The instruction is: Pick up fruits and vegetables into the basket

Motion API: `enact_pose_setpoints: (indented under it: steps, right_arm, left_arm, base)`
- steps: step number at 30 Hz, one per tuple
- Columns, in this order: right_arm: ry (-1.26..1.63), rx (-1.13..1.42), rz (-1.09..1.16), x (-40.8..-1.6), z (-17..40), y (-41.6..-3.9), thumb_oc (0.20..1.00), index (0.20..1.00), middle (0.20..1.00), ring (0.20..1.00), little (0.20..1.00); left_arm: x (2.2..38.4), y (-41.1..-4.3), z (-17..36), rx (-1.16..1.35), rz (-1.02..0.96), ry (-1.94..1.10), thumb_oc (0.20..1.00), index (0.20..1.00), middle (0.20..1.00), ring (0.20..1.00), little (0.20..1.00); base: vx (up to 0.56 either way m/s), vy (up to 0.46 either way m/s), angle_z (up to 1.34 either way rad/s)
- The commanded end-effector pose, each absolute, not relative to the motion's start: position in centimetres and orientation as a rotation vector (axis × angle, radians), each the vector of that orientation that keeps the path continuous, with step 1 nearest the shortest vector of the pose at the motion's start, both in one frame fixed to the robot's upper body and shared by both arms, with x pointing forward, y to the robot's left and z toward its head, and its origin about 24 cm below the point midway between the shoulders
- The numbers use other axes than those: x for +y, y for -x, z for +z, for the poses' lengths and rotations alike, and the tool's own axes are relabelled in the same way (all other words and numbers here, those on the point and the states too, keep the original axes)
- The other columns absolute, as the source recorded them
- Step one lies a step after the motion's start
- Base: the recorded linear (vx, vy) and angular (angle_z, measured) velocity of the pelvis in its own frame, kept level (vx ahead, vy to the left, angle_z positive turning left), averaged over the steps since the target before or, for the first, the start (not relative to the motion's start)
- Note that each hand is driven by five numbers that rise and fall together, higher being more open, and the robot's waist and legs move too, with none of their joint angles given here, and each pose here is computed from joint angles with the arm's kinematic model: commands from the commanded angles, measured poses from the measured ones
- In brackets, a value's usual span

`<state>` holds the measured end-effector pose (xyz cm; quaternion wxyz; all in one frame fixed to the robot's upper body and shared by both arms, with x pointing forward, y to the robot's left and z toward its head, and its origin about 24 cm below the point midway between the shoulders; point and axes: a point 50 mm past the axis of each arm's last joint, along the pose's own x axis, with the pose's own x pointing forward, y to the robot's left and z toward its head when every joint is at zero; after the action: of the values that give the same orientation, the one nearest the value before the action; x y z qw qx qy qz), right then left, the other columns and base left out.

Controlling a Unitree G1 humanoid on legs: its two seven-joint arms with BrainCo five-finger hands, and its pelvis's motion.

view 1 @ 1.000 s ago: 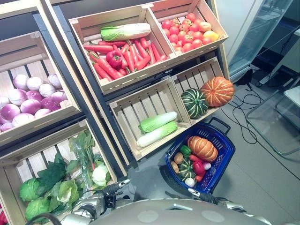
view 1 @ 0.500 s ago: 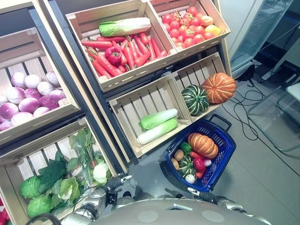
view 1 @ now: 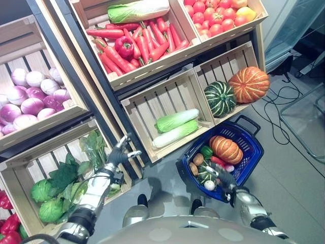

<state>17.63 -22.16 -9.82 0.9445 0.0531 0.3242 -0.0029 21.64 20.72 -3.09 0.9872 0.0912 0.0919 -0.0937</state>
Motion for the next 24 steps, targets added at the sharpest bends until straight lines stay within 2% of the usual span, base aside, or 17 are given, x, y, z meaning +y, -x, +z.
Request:
enact_pose_setpoints:
  steps: [1,5,11,24]
  right_arm:
    - [-0.123,0.484,-0.058,-22.2,-7.3,-20.2,1.0,1.0,1.0,1.0,1.0]
    - [-0.086,0.352,-0.09,-22.4,-5.1,-21.5,1.0,1.0,1.0,1.0,1.0]
    - [0.005,0.1,-0.119,-21.9,0.2,-25.5,1.0,1.0,1.0,1.0,1.0]
    - [0.095,-0.041,-0.127,-21.0,4.8,-28.9,1.0,1.0,1.0,1.0,1.0]
  left_arm:
    - [21.9,-23.2,0.6,-0.018,-0.166,-0.246,1.0,1.0,1.0,1.0,1.0]
    - [21.7,-23.9,2.8,-0.142,-0.136,-0.286,1.0,1.0,1.0,1.0,1.0]
    - [19.7,-27.3,7.1,-0.387,-0.035,-0.391,1.0,1.0,1.0,1.0,1.0]
    - [17.8,-33.4,14.7,-0.603,0.152,-0.58,1.0,1.0,1.0,1.0,1.0]
  base:
    - [0.07,-0.051,0.03]
    - [-0.01,-0.026,0.01]
    - [-0.15,0.005,-0.04]
    - [-0.05,0.025,-0.15]
